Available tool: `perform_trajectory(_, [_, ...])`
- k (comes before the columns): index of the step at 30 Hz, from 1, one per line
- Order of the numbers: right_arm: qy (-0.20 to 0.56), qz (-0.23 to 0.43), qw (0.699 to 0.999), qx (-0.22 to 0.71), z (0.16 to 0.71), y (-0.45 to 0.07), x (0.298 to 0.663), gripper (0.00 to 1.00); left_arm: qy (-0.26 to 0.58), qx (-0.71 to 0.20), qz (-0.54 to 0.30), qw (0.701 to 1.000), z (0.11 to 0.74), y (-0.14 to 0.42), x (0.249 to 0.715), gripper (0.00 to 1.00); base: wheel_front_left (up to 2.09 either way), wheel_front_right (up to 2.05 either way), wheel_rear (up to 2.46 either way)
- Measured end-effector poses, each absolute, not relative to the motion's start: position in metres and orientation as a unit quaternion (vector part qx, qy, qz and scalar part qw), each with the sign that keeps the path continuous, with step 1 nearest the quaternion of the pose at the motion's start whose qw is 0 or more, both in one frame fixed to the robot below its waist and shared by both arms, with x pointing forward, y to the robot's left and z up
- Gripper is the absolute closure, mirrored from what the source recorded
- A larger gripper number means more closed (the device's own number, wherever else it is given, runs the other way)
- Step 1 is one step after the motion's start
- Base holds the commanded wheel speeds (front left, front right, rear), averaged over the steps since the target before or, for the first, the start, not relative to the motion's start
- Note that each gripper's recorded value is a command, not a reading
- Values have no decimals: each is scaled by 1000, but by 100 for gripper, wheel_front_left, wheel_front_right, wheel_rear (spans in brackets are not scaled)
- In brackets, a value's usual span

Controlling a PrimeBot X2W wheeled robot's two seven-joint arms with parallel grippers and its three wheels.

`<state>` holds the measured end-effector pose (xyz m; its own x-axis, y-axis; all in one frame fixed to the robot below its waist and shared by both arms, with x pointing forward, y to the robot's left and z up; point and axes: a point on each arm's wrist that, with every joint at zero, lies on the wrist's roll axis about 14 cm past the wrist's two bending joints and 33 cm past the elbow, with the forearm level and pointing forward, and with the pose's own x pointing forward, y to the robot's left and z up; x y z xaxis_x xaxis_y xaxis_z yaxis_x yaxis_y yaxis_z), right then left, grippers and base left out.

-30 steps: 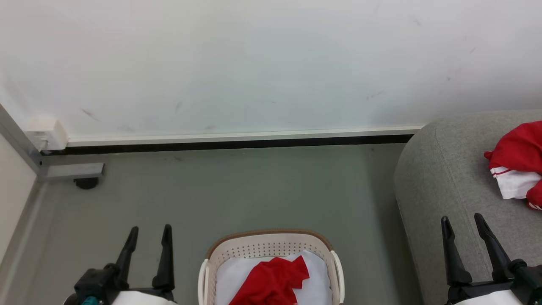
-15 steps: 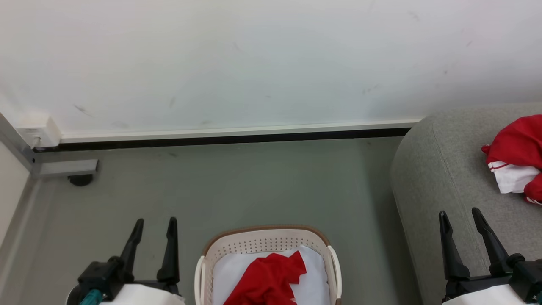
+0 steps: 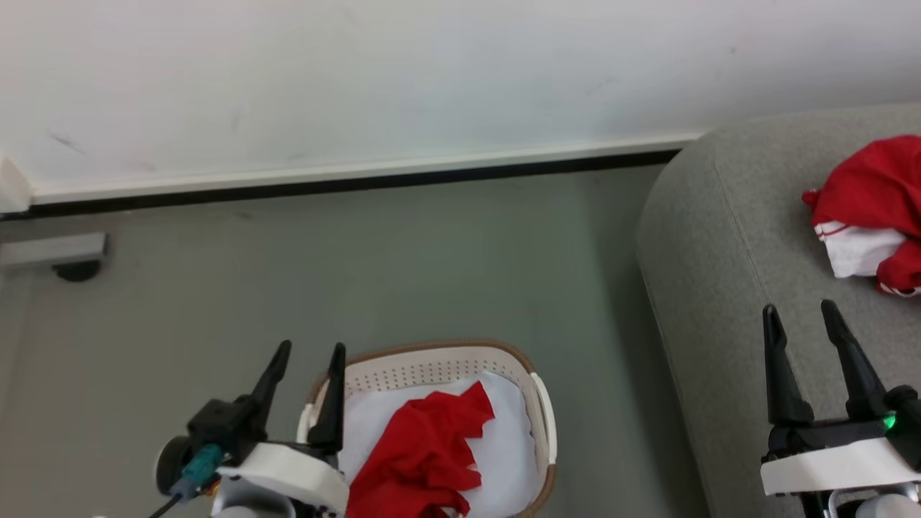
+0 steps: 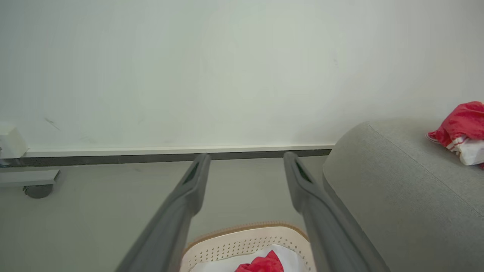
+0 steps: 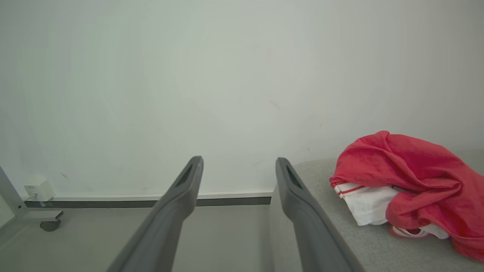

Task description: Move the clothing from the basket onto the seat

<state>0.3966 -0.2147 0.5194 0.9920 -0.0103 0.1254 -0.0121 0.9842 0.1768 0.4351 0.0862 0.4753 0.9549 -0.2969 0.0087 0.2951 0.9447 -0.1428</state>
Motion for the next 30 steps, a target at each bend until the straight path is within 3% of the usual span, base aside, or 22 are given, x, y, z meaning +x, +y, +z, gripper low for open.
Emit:
perform_trajectory(11, [-49, -32, 995, 81, 506, -236, 414, 0, 150, -49, -230, 960, 379, 32, 452, 0, 0, 0, 0])
perform_trajectory(30, [-46, -57, 995, 61, 492, -253, 451, 0, 374, 27, -323, 869, 231, -8, 445, 0, 0, 0, 0])
